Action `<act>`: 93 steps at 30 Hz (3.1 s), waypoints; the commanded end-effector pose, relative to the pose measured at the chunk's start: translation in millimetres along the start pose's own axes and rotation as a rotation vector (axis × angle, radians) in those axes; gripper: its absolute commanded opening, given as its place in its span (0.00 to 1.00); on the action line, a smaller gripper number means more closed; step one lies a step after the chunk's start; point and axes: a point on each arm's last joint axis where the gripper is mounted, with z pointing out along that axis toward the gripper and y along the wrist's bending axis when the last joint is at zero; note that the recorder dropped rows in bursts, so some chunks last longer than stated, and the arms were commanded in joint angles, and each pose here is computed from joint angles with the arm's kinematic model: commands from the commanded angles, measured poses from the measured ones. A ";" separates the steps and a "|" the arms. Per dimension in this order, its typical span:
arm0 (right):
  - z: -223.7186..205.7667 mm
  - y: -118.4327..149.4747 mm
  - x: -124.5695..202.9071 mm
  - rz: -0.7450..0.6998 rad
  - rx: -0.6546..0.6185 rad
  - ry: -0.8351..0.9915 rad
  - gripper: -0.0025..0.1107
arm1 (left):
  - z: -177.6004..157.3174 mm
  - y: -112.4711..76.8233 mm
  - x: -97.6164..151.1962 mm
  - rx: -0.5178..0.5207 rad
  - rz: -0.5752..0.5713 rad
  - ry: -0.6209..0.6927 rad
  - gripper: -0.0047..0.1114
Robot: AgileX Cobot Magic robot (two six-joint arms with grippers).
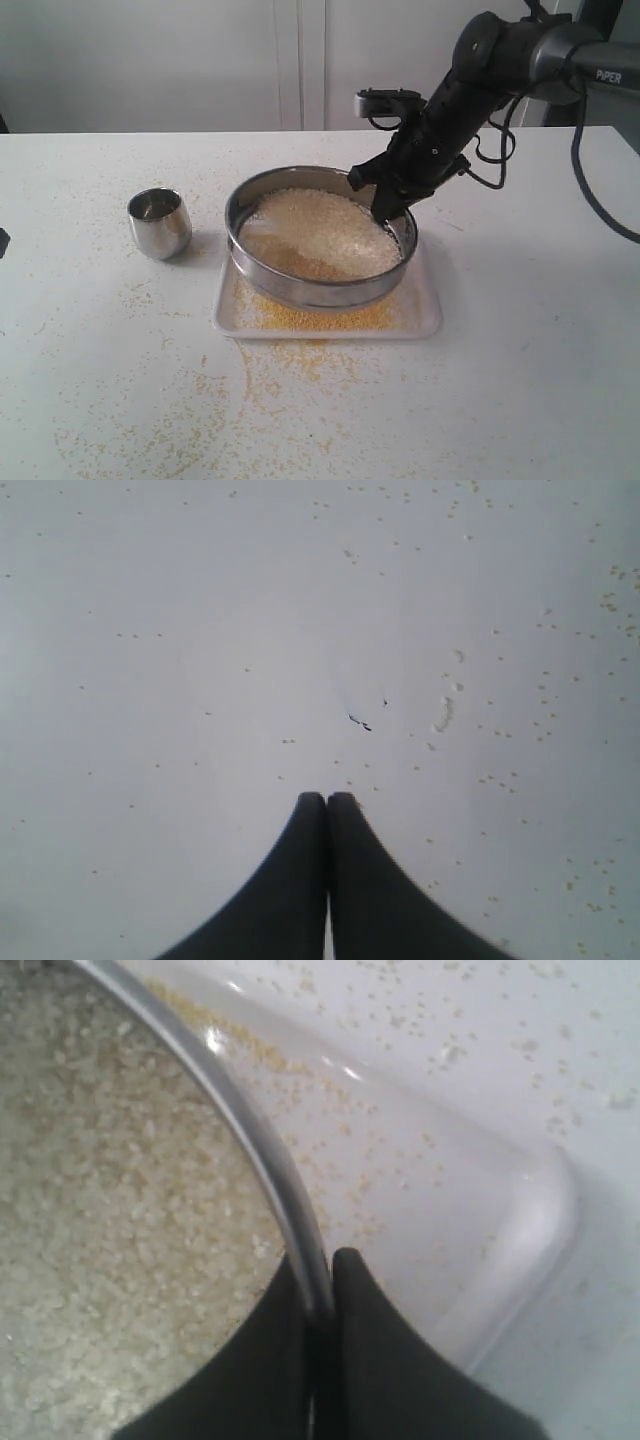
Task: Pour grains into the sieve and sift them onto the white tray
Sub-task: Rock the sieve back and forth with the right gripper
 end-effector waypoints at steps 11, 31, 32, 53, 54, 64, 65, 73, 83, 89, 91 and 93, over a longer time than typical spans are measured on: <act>-7.4 1.6 -4.2 -0.025 0.052 -0.060 0.02 | -2.5 1.3 1.9 -0.006 -0.005 0.002 0.04; -22.5 7.7 -9.8 -0.004 0.161 -0.057 0.02 | -2.5 1.3 1.8 -0.006 -0.005 0.001 0.04; -22.4 9.0 -12.0 0.185 0.138 -0.095 0.02 | -2.5 1.3 1.8 -0.006 -0.005 0.001 0.04; -23.7 16.5 -19.6 0.294 0.126 -0.163 0.02 | -2.5 1.3 1.8 -0.006 -0.005 0.001 0.04; -24.2 19.1 -20.0 0.102 0.129 -0.146 0.02 | -2.5 1.3 1.8 -0.006 -0.005 0.001 0.04; -12.5 18.6 -6.0 -0.101 0.066 0.008 0.02 | -2.5 1.3 1.8 -0.006 -0.005 0.001 0.04; -16.4 15.4 -3.6 -0.202 0.086 0.042 0.02 | -2.5 1.3 1.8 -0.006 -0.005 0.001 0.04; -26.8 24.5 -15.2 -0.032 -0.055 -0.079 0.02 | -2.5 1.3 1.8 -0.006 -0.005 0.001 0.04; -32.8 29.2 -21.6 0.062 -0.104 -0.111 0.02 | -2.5 1.3 1.8 -0.006 -0.005 0.001 0.04; -34.0 9.2 -22.1 0.170 0.086 -0.123 0.02 | -2.5 1.3 1.8 -0.006 -0.005 0.001 0.04; -31.9 25.5 -11.9 -0.224 -0.079 -0.004 0.02 | -2.5 1.3 1.8 -0.006 -0.005 0.001 0.04; -32.8 20.9 -6.4 -0.302 -0.034 0.060 0.02 | -2.5 1.3 1.8 -0.006 -0.005 0.001 0.04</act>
